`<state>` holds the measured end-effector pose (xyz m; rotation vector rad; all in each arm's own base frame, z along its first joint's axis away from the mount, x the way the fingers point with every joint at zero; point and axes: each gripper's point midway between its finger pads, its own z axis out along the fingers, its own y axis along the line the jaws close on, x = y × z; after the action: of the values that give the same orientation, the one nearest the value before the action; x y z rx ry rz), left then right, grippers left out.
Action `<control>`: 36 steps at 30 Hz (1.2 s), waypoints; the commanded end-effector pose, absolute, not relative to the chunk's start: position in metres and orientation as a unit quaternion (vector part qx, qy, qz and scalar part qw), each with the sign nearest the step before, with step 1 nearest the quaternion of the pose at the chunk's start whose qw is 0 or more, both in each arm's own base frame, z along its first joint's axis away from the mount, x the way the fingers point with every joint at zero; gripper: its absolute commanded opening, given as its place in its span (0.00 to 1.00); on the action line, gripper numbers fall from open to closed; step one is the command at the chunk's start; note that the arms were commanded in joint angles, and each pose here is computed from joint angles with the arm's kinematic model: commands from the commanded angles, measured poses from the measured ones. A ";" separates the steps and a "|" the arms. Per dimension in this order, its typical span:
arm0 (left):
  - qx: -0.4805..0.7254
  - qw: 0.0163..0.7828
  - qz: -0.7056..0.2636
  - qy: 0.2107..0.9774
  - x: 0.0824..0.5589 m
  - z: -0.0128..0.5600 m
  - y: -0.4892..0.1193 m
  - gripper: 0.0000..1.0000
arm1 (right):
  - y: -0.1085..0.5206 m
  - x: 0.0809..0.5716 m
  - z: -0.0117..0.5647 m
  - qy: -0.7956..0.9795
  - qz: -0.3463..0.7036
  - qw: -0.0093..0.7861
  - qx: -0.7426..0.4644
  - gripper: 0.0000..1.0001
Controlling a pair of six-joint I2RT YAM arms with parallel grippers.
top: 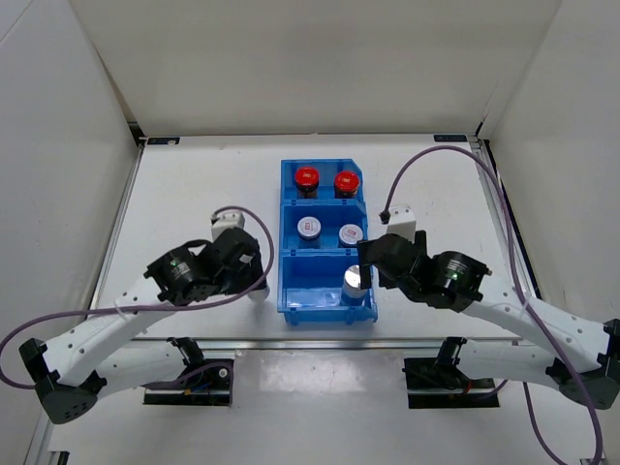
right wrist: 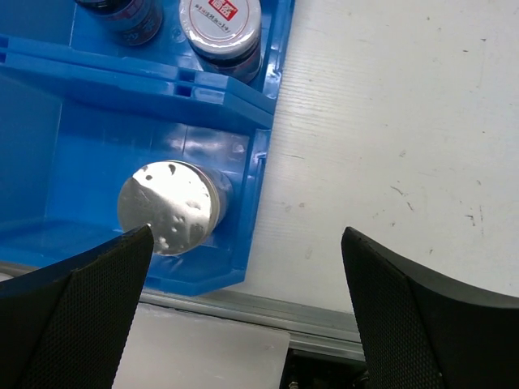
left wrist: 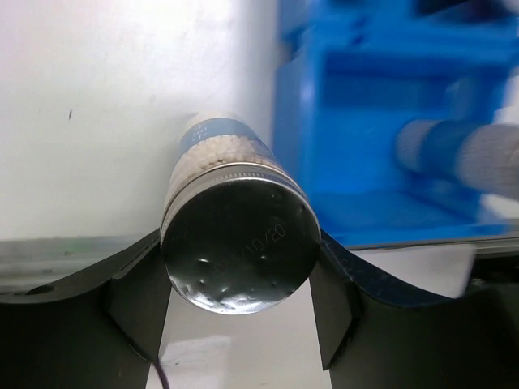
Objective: Organize the condiment bottles
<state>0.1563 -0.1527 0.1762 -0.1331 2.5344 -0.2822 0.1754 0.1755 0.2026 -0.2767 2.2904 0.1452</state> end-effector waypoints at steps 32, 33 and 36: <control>0.106 0.332 -0.118 0.930 0.205 0.165 -0.289 0.43 | 0.126 0.165 0.208 0.907 0.006 0.411 -0.088 1.00; 0.108 0.328 -0.113 0.932 0.206 0.160 -0.290 0.47 | 0.128 0.166 0.210 0.907 0.004 0.411 -0.092 1.00; 0.105 0.320 -0.105 0.936 0.206 0.149 -0.291 0.68 | 0.131 0.166 0.210 0.908 0.006 0.408 -0.098 1.00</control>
<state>0.1946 -0.2821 0.1382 0.3389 2.5258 -0.2289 0.1648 0.1299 0.2037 -0.2392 2.2965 0.0104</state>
